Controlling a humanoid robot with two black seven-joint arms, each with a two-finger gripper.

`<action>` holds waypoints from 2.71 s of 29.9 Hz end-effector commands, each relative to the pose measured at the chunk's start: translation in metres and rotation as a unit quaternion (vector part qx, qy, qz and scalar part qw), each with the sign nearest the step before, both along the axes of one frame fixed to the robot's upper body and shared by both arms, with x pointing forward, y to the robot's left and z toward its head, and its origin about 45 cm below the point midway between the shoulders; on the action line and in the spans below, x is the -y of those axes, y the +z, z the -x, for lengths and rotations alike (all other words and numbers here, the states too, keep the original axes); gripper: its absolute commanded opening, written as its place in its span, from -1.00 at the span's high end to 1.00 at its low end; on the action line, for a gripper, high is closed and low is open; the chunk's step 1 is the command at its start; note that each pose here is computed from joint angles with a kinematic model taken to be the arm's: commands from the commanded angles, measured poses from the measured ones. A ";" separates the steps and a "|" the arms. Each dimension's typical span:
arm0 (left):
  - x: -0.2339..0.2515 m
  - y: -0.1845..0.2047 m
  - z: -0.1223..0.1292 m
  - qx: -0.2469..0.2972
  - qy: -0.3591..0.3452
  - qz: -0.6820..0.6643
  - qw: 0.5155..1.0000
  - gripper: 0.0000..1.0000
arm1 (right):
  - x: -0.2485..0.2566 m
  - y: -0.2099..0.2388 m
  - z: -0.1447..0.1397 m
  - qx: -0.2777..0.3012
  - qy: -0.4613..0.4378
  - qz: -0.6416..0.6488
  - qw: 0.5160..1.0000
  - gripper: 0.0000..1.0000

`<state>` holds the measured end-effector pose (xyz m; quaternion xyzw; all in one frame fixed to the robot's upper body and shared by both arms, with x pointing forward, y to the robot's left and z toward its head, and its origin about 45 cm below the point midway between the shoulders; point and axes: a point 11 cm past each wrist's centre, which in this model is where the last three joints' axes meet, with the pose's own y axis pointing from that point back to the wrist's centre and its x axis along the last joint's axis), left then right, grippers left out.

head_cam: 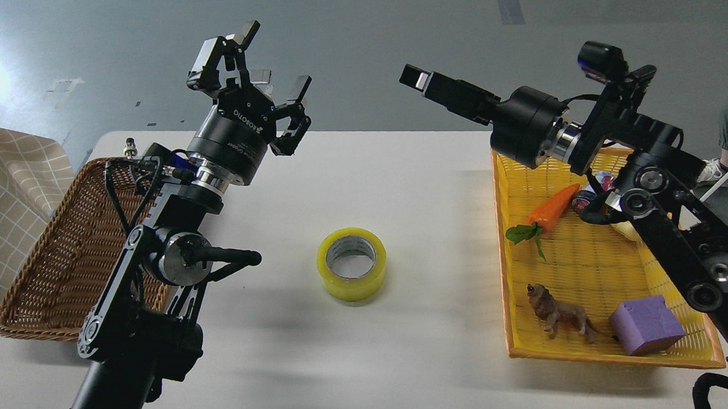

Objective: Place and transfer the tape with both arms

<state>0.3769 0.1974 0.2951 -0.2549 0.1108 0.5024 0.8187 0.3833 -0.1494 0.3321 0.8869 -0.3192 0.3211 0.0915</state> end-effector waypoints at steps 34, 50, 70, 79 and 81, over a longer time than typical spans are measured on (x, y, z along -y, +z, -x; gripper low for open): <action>-0.006 0.018 0.015 0.042 -0.037 0.031 0.998 -0.96 | 0.061 0.044 0.017 -0.090 -0.046 -0.439 0.893 -1.00; -0.005 0.029 -0.003 0.036 -0.006 0.025 0.999 -0.96 | 0.056 0.052 0.012 -0.085 -0.038 -0.441 0.893 -1.00; -0.014 -0.026 0.007 0.230 0.094 -0.676 0.694 -0.95 | 0.058 0.047 0.013 -0.090 -0.046 -0.435 0.895 -1.00; -0.020 -0.087 0.042 0.202 0.055 -0.722 0.659 -0.96 | 0.059 0.050 0.010 -0.094 -0.049 -0.416 0.903 -1.00; -0.021 -0.090 0.046 0.194 0.062 -0.718 0.666 -0.96 | 0.059 0.049 0.010 -0.096 -0.048 -0.413 0.904 -1.00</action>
